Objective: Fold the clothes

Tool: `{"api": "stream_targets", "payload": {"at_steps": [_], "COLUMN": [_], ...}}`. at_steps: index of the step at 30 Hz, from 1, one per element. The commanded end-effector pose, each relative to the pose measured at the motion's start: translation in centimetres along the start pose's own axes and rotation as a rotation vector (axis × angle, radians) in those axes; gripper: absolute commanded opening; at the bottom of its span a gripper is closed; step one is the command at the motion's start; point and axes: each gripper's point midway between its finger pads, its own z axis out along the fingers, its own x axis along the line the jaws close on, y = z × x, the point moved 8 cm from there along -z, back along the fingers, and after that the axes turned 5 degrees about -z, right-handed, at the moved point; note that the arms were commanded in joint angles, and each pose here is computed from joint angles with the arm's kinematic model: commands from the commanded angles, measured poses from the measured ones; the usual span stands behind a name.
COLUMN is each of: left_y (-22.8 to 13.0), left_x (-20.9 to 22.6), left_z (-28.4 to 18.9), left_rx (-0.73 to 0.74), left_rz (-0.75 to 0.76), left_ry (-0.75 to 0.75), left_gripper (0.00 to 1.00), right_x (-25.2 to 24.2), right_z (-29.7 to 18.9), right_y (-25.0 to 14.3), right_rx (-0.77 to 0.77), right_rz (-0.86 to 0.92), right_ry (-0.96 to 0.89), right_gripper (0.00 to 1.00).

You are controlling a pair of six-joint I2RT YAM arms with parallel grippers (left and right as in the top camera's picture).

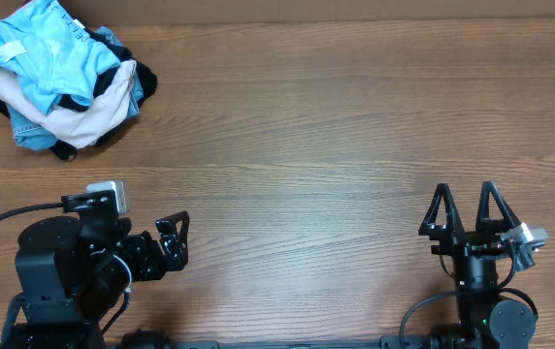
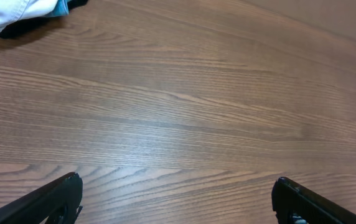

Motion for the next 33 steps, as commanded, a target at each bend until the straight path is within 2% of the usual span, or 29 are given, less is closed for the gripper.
{"api": "stream_targets", "payload": {"at_steps": [1,4,6,8,16,33], "left_y": [0.1,0.1,0.1,0.1,0.1,0.1], "left_x": [0.2,0.2,0.2,0.2,0.2,0.2], "left_z": [0.0,0.0,0.0,0.0,0.0,0.0], "left_rx": [-0.005,-0.005,-0.005,-0.005,-0.005,-0.005], "left_rz": [-0.011,-0.011,-0.011,-0.011,-0.011,-0.011], "left_ry": [0.013,0.013,0.013,0.013,0.014,0.013], "left_gripper": [1.0,1.0,1.0,1.0,1.0,1.0], "right_x": [-0.4,0.1,0.0,-0.2,-2.0,-2.0], "right_z": [0.0,-0.1,-0.1,-0.1,-0.8,-0.8], "right_y": [-1.1,-2.7,-3.2,-3.4,-7.2,-7.2], "right_rx": [-0.013,0.021,0.051,0.059,0.3,0.301], "right_rz": [-0.009,-0.222,-0.259,-0.26,-0.248,-0.247], "right_ry": [0.011,0.122,0.119,0.107,0.011,0.011], "right_gripper": [1.0,1.0,1.0,1.0,1.0,1.0]}}
